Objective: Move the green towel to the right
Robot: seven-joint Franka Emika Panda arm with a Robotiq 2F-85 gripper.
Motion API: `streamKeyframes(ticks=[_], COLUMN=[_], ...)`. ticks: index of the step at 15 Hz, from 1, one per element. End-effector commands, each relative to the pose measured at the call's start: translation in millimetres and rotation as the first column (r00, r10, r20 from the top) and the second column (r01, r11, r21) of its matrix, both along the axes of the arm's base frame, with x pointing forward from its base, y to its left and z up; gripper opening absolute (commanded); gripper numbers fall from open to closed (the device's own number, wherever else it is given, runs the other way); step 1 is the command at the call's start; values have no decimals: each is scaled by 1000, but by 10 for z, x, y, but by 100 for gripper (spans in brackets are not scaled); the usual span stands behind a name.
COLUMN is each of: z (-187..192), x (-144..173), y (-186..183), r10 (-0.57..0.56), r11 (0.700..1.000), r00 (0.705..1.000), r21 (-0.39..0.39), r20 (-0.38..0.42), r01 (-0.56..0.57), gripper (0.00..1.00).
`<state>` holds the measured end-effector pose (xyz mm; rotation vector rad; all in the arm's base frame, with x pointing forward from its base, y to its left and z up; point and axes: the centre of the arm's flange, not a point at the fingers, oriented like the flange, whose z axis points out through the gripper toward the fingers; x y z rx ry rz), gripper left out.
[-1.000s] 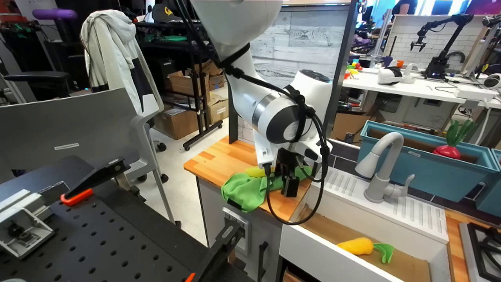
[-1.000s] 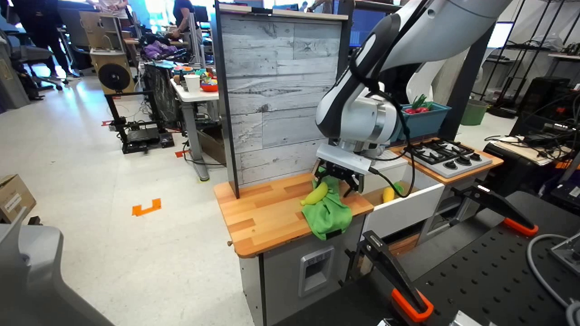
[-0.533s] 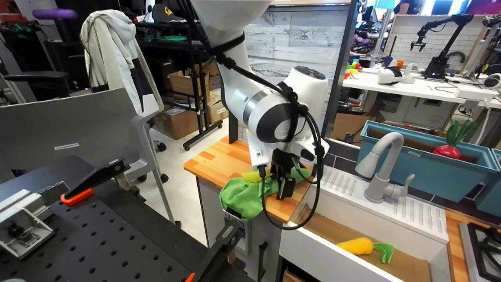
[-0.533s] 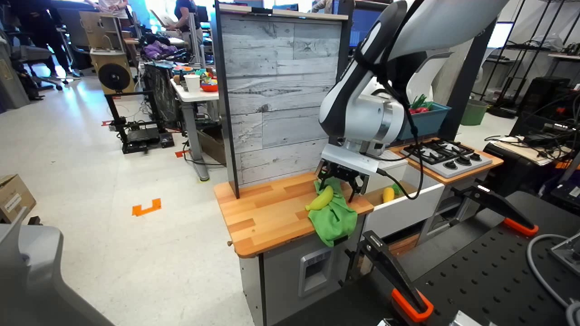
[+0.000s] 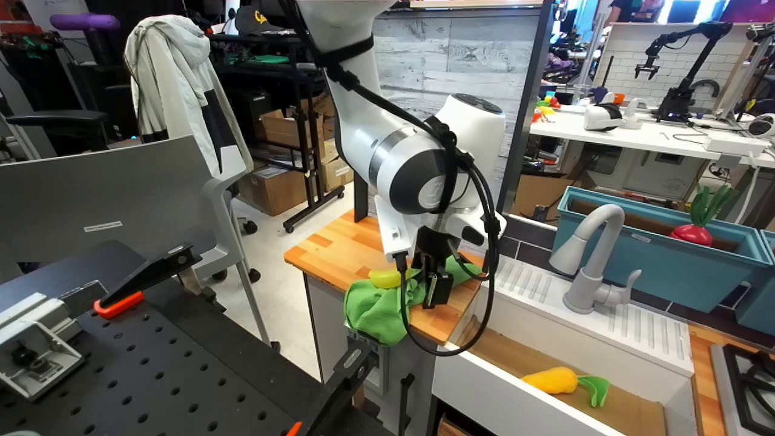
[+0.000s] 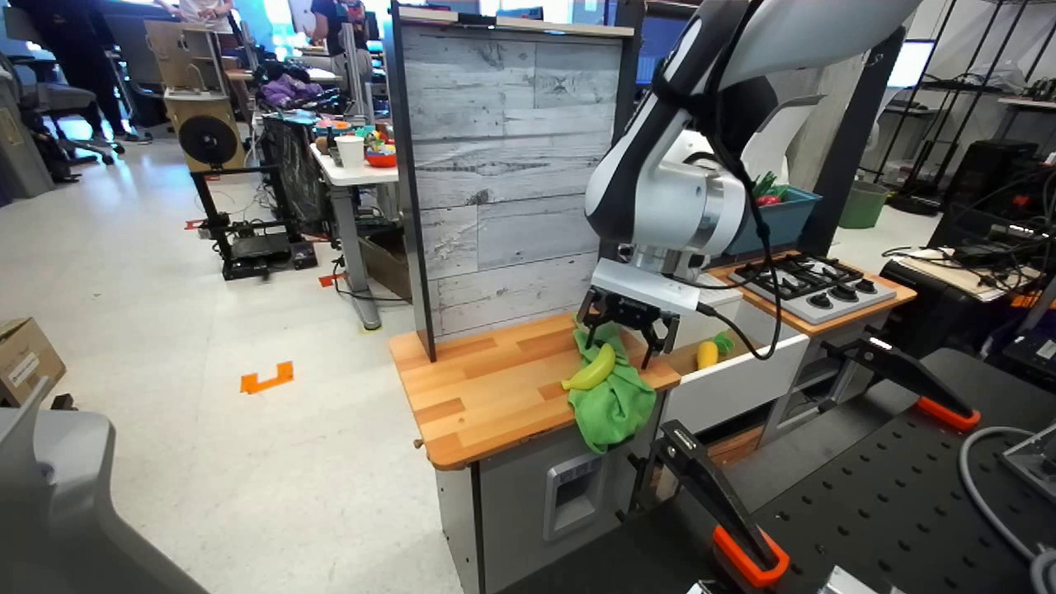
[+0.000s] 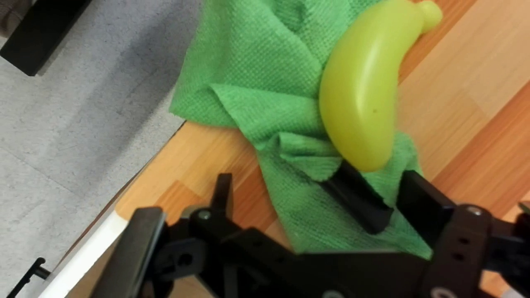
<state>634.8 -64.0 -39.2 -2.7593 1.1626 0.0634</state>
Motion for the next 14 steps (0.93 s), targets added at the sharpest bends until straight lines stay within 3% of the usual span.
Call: streamKeyframes(ticks=[1,7,9,10,14], z=[269,785,951,658,828], x=[-79,-125,-158,37,-45], y=[77,234,314,227,311], r10=[29,90,157,101,131], r11=[1000,996,987,995,991], r00=[999,994,988,994,991], r21=[9,2,15,7,16], r20=[19,62,12,40,22], r01=[-29,-91,-157,-101,-131], gripper=[100,100,100,100,100])
